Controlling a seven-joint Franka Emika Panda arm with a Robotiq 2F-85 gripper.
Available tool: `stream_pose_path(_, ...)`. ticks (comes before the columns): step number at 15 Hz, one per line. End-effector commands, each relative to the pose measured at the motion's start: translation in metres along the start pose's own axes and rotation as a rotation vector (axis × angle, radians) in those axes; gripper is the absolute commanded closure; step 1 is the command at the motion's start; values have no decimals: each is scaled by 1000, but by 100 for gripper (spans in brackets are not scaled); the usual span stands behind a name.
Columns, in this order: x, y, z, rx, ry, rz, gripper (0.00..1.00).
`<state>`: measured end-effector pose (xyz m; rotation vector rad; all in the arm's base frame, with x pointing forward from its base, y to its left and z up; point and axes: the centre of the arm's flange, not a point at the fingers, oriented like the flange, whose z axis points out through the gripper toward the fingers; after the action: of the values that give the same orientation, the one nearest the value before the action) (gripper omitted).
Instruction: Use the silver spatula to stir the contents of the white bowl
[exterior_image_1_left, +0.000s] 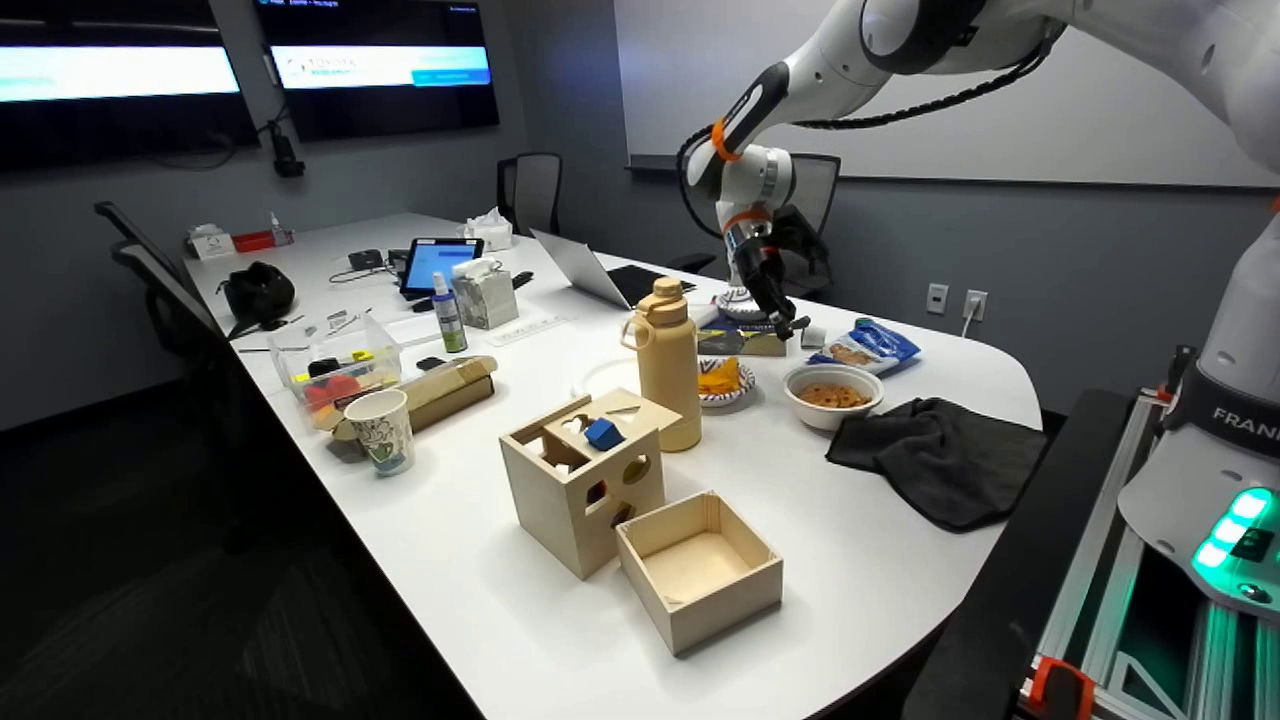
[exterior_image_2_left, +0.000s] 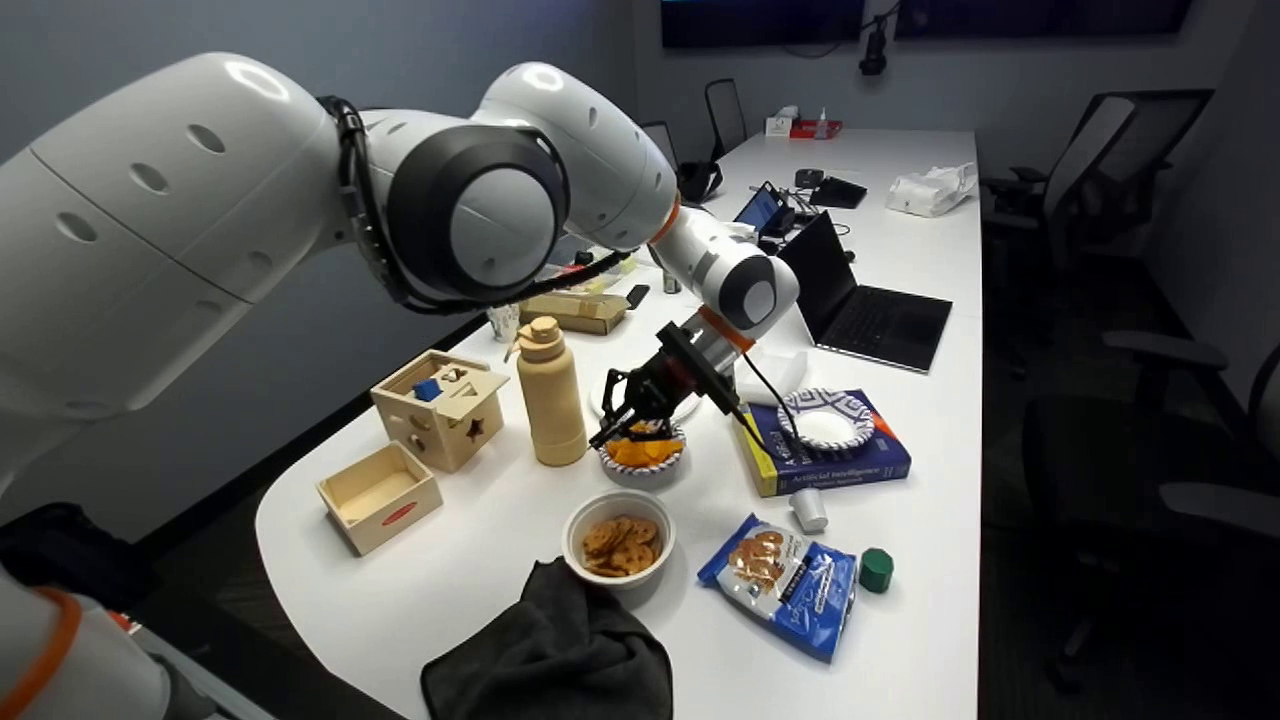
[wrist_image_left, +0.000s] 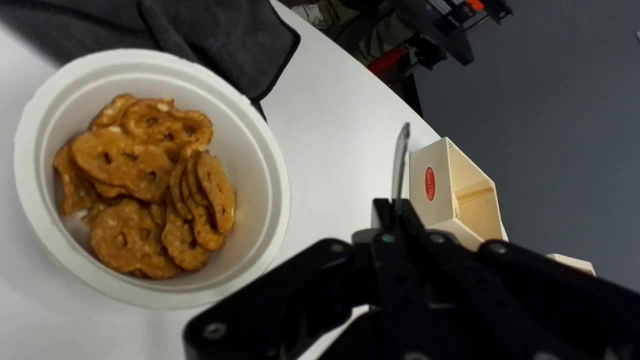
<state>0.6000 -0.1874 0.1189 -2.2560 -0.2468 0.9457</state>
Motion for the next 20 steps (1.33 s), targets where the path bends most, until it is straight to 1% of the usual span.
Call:
stream_pose_path(1, -1, -27, -5, -38, -72, 179, 99)
stream_pose_path(2, -3, -32, -4, -46, -82, 228, 99)
stream_pose_path(4, -19, -45, -1, -61, -106, 328, 99)
stream_pose_path(7, -57, -61, -2, -79, -156, 476, 99)
stream_pose_path(10, -90, -60, -2, -72, -197, 584, 99)
stream_pose_path(13, -105, -49, 13, -55, -254, 629, 99)
stream_pose_path(18, -106, -29, 67, 8, -355, 632, 99)
stream_pose_path(20, -115, -23, 83, 35, -372, 654, 99)
